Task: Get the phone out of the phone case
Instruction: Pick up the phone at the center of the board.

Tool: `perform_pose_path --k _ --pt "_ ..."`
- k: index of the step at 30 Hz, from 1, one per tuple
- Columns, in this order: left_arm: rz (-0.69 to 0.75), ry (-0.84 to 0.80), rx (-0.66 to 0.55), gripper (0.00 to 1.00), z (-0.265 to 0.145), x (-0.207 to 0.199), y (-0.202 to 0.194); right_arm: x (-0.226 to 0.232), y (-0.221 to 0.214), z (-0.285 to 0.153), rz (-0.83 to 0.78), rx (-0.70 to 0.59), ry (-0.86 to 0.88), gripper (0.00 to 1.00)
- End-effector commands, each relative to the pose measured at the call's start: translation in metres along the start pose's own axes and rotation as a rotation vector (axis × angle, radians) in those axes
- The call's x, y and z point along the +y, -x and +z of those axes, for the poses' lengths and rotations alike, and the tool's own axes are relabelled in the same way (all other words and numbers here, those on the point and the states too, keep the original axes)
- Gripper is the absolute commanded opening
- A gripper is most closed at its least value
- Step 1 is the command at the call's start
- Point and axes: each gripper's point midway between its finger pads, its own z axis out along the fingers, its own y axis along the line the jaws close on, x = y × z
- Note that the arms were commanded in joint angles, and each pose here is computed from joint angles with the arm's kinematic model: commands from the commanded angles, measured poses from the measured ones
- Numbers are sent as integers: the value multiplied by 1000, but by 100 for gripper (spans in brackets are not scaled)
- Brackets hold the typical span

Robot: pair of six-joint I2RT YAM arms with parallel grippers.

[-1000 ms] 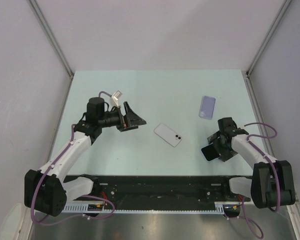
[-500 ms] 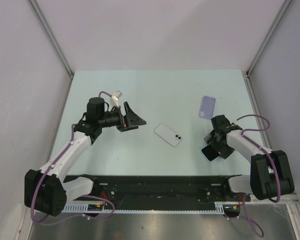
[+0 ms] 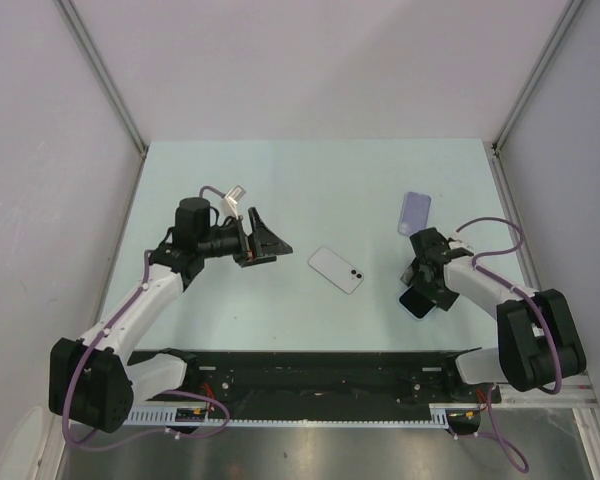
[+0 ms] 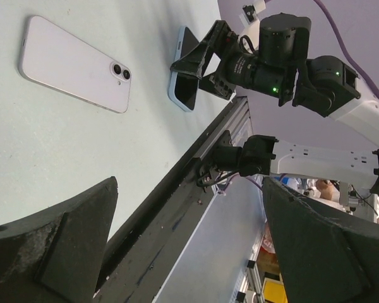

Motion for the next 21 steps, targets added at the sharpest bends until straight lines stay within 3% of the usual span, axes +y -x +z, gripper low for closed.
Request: perform_pose_path --k 1,5,10,16,21 --pt "16 -26 16 100 1 1 -3 51 -22 -5 -95 34 226 63" --pt "-55 -51 59 100 10 11 -11 76 -28 -18 -134 49 353 56" --pt "-112 -92 67 100 21 9 -16 106 -36 -43 -177 86 534 54" --pt "-142 -100 194 100 62 3 -45 129 -43 -66 -251 117 705 44" --pt "-268 -17 179 100 98 27 -26 131 -53 -75 -293 179 784 43"
